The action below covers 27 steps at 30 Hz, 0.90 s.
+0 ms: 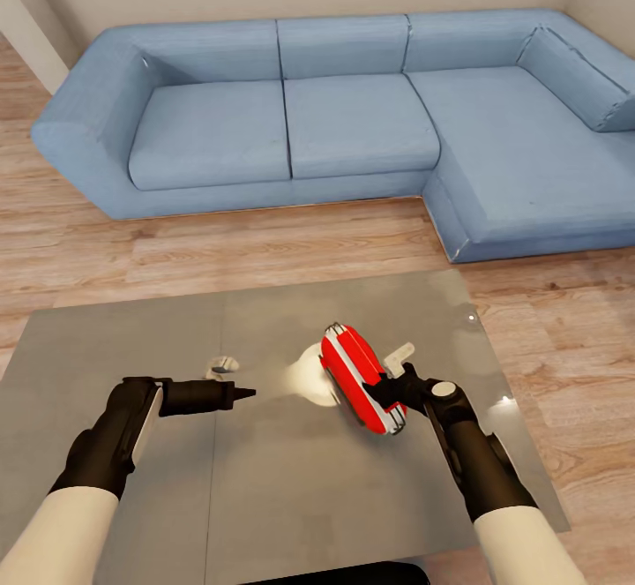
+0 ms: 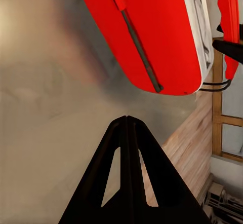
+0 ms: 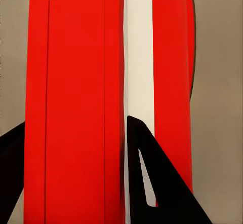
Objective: Turn on the radio receiver that's on the table in the living room.
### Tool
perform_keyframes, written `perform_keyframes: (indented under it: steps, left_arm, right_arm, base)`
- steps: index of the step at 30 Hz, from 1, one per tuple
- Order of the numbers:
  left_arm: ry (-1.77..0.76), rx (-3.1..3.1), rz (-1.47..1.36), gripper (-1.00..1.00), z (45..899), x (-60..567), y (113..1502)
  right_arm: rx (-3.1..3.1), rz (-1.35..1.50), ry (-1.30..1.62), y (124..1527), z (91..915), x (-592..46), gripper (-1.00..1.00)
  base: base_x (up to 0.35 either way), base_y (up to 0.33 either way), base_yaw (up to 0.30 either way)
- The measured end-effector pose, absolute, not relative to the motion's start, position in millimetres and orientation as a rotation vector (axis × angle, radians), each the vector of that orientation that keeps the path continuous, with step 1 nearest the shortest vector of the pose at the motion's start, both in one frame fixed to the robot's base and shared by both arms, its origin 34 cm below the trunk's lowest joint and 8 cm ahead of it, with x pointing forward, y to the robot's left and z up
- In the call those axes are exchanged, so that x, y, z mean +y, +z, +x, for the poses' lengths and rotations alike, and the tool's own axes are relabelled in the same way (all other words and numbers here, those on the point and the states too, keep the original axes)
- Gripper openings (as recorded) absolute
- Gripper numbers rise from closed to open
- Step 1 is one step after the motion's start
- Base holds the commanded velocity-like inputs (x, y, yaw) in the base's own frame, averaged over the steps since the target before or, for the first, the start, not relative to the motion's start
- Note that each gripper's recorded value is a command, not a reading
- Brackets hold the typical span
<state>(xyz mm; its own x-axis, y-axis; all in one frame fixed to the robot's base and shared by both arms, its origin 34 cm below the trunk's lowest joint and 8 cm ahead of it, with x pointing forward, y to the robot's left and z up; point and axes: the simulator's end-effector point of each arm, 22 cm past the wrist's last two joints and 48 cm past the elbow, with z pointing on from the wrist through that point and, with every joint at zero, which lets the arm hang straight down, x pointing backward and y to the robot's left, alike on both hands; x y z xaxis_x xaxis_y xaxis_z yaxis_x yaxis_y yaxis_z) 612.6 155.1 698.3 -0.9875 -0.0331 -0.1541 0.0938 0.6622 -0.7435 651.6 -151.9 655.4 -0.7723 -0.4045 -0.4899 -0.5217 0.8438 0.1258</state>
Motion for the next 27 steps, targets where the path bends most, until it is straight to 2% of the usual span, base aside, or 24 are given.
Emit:
perform_keyframes:
  steps: [27]
  left_arm:
    - [-1.23, 2.72, 0.051, -1.0, 613, 155, 699]
  right_arm:
    - [2.575, -0.616, 0.371, 638, 643, -151, -1.0]
  base:
    - [0.0, 0.0, 0.0]
